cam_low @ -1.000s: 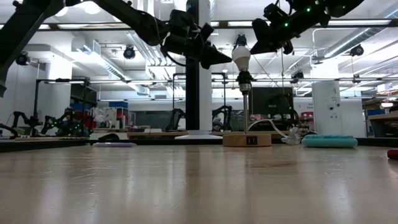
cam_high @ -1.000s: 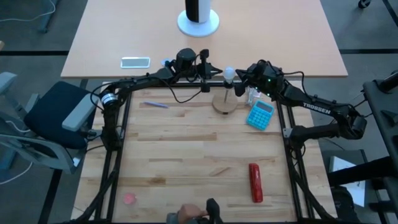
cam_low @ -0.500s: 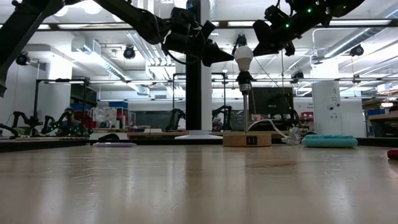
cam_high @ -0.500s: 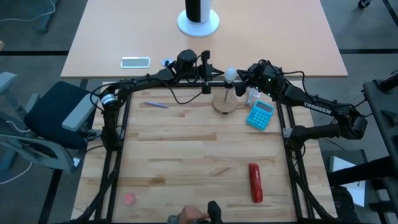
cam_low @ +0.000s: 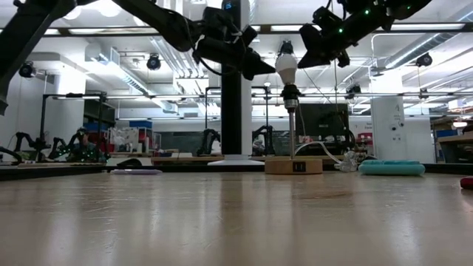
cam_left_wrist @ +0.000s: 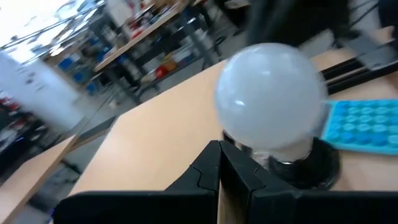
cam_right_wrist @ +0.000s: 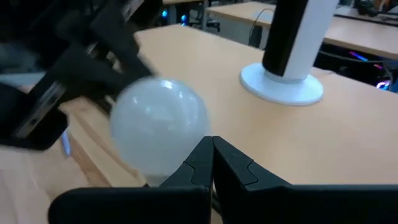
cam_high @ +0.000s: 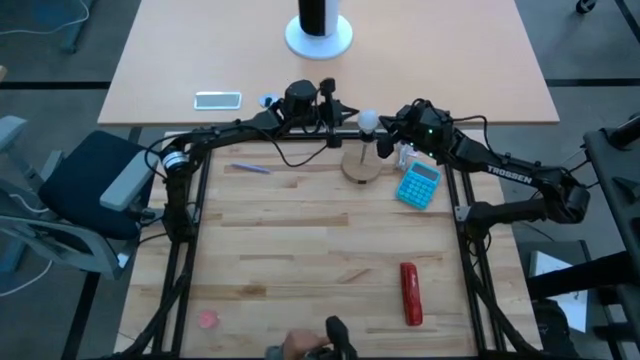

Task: Screw lightbulb
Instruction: Insert the lightbulb into the lamp

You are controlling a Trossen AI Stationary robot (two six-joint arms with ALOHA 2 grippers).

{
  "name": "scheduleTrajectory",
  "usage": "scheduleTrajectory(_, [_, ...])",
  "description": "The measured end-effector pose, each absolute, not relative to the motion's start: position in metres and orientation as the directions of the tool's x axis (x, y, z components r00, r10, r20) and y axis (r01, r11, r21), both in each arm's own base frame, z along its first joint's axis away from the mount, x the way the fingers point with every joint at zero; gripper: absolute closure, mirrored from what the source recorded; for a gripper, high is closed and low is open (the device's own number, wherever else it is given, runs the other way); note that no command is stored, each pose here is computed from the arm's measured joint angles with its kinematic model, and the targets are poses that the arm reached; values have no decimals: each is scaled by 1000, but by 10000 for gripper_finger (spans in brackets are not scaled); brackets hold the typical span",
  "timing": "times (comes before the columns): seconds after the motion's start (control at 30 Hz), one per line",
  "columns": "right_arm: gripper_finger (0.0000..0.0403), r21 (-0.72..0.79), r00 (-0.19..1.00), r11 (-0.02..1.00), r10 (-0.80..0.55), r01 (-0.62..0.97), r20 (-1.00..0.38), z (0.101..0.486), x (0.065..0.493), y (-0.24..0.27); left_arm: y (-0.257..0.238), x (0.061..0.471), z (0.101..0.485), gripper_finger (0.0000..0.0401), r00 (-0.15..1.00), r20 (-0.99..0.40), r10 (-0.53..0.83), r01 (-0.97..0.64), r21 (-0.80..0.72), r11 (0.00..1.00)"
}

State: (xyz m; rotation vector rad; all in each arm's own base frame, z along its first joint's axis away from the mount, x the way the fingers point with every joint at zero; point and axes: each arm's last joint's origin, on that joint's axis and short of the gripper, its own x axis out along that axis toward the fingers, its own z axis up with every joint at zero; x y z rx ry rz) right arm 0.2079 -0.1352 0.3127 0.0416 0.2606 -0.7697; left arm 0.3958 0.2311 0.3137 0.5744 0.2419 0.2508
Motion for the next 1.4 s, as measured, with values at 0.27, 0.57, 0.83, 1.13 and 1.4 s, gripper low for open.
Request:
scheduleTrajectory(0.27, [401, -64, 681, 711, -692, 700, -240, 315, 206, -134, 226, 385, 330, 401, 938, -165, 306, -165, 563, 810])
scheduleTrajectory(0.57, [401, -75, 684, 715, -690, 695, -238, 315, 206, -134, 222, 379, 323, 401, 918, -284, 278, -94, 526, 845])
scheduleTrajectory(0.83, [401, -96, 731, 756, -652, 648, -200, 319, 208, -134, 217, 380, 325, 401, 956, -262, 134, 12, 487, 873])
scheduleTrajectory(1.13, [401, -98, 733, 758, -650, 645, -202, 318, 208, -134, 217, 381, 328, 401, 963, -232, 134, -2, 493, 870])
scheduleTrajectory(1.4, [401, -90, 748, 772, -632, 629, -203, 318, 209, -133, 215, 383, 331, 401, 970, -205, 132, -8, 513, 858])
